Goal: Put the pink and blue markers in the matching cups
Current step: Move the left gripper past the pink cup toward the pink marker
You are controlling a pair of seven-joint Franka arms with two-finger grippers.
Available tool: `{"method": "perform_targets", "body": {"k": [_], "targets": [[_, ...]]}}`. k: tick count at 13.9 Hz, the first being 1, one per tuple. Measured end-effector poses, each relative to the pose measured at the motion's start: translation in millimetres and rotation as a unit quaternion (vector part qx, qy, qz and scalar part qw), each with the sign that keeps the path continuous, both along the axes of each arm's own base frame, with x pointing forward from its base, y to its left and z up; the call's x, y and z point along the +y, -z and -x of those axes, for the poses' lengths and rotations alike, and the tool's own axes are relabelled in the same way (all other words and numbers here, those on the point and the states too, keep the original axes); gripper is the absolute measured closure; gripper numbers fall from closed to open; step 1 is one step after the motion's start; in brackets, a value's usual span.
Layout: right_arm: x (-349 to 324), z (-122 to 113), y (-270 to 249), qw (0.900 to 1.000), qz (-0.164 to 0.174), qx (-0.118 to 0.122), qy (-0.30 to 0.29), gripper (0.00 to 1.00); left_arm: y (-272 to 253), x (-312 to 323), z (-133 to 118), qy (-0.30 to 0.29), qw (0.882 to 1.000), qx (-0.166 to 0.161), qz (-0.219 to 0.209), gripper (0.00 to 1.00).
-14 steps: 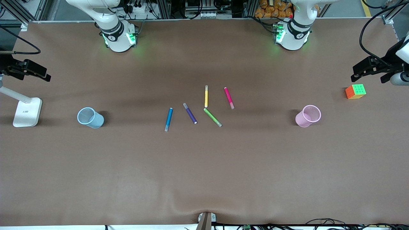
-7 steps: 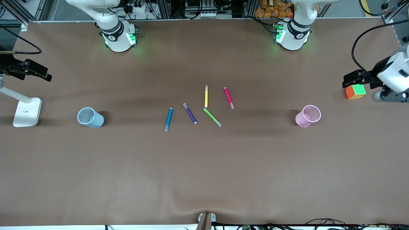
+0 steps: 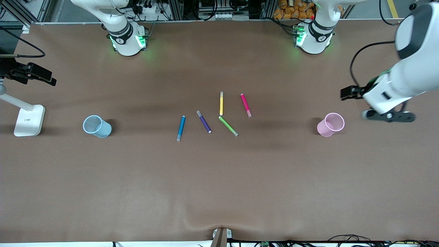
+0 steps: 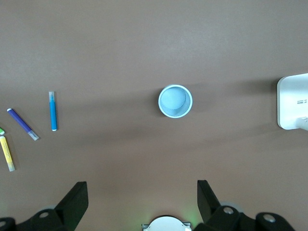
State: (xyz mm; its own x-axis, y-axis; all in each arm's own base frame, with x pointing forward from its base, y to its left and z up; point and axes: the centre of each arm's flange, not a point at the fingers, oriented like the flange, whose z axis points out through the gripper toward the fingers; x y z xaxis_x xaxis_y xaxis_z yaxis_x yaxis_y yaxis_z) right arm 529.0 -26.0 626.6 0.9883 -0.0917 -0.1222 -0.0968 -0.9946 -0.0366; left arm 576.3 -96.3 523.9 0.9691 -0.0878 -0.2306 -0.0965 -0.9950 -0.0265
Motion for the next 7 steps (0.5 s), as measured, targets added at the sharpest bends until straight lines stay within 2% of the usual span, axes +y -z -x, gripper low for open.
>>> {"method": "perform_targets", "body": {"k": [4, 7], "targets": [[0.6, 0.0, 0.0, 1.000, 0.000, 0.000, -0.001, 0.00, 34.5, -30.1, -8.7, -0.043, 0.999, 0.023, 0.021, 0.00], [5.3, -0.8, 0.7, 1.000, 0.000, 0.000, -0.005, 0.00, 58.0, -64.7, -10.5, -0.060, 0.998, 0.011, 0.021, 0.00]]}}
